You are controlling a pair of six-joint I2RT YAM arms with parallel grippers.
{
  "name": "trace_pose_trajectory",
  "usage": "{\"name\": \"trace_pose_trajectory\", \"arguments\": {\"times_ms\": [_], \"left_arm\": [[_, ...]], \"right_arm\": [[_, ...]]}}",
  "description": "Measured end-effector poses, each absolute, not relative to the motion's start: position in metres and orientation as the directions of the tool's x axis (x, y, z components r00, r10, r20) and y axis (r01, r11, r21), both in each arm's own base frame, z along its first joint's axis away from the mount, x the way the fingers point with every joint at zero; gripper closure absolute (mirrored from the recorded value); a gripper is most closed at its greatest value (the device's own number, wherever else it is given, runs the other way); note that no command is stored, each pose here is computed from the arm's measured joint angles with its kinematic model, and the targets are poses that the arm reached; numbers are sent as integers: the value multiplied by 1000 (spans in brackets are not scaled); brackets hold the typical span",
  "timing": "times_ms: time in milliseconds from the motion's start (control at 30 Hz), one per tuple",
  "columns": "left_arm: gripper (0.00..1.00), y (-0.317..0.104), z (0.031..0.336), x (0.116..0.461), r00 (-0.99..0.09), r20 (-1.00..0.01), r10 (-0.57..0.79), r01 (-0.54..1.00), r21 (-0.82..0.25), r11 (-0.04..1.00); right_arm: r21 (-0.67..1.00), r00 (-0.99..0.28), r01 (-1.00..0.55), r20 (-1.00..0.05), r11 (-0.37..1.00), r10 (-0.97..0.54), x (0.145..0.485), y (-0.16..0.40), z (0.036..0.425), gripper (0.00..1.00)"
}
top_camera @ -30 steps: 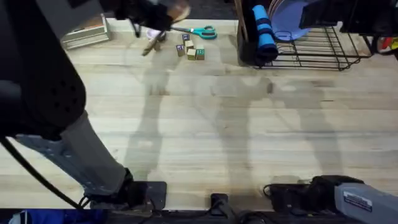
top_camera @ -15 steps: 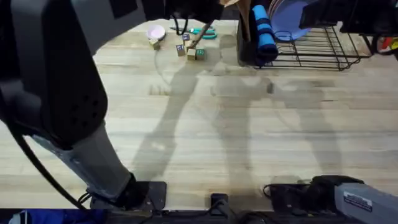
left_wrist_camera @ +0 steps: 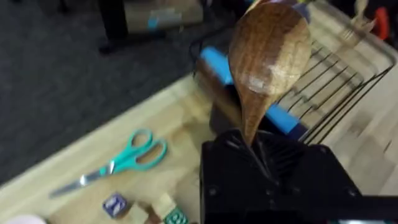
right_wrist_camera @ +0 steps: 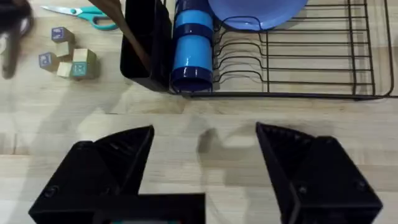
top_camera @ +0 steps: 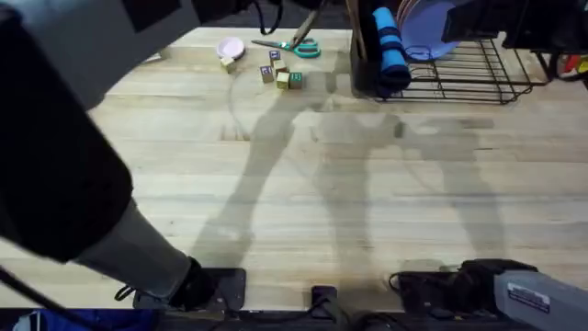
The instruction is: Pick up the spoon on the table one by one and put them onto the rack
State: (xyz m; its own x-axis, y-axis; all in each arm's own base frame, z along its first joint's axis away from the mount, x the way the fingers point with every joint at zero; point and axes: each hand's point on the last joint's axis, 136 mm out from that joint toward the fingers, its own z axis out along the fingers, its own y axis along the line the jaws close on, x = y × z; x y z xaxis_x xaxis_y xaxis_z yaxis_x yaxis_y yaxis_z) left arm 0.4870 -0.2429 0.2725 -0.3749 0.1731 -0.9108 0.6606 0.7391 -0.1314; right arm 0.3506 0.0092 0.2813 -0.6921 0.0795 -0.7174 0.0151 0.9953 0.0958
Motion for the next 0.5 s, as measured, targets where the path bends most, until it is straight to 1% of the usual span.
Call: {"name": "trace_pose_trajectory", "arguments": {"times_ms": [100,200,233,500], "left_arm": [[958,-252,295,481,-310,-938,152,700,-117,704],[958,-267,308,474,-264,-955,138,747,-112,656],[958,-282,317,466,-228,-965,130,782,-102,615],[958,-314,356,452,-63,-996,65,841,-18,540]], "right_arm": [[96,-691,15,-719,995,79,351,9,282,9],[96,-691,15,-719,995,79,351,9,282,9],[96,-691,15,-719,995,79,351,9,282,9],[95,-685,14,-724,995,79,352,9,283,9]]}}
